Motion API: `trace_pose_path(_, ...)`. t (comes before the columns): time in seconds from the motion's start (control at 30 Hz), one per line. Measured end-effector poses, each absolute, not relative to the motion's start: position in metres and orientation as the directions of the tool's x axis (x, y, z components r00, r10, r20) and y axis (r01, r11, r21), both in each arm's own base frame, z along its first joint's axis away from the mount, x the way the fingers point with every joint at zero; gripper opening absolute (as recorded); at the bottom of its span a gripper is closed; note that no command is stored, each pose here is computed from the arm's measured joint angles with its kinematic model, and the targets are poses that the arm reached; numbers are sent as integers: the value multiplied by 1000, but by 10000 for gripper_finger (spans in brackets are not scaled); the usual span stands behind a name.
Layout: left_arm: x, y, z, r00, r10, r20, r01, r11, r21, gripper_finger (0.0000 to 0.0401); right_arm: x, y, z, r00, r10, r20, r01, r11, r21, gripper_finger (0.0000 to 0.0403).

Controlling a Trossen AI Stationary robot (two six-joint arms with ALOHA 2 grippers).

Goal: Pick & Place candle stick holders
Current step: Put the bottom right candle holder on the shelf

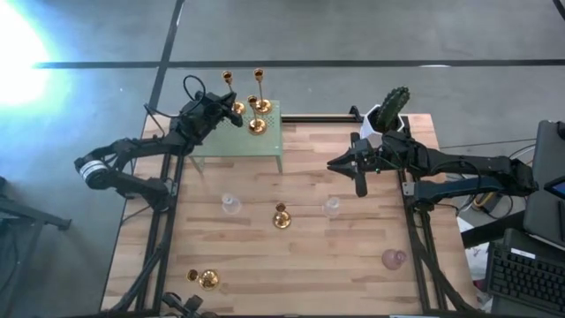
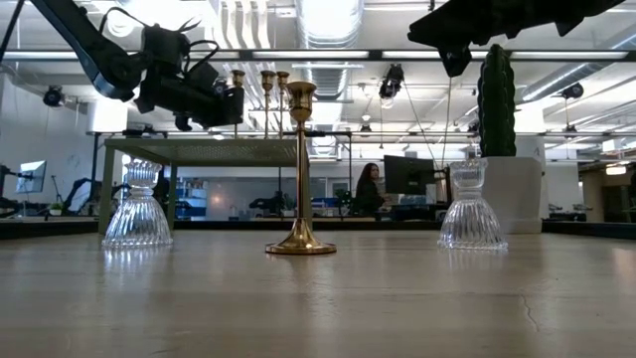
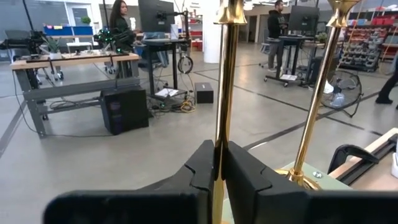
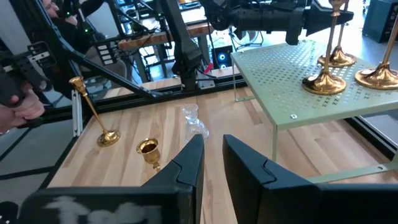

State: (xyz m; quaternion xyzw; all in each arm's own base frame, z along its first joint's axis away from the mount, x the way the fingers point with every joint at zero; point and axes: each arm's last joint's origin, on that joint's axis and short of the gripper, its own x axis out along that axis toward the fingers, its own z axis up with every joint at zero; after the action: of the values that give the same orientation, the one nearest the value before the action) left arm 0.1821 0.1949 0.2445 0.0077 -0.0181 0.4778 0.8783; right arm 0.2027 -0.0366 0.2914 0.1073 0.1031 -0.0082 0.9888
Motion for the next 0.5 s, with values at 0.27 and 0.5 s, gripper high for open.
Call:
trace_pose_path(0.27, 181, 196, 245, 500, 865, 40, -866, 501, -5, 121, 203, -37, 291, 979, 6, -206, 38, 977, 211, 56)
trace_pose_path(0.5, 178, 193, 252, 496, 866, 61, -867, 498, -23, 181, 203, -36, 291, 979, 9, -206, 35, 976, 213, 54)
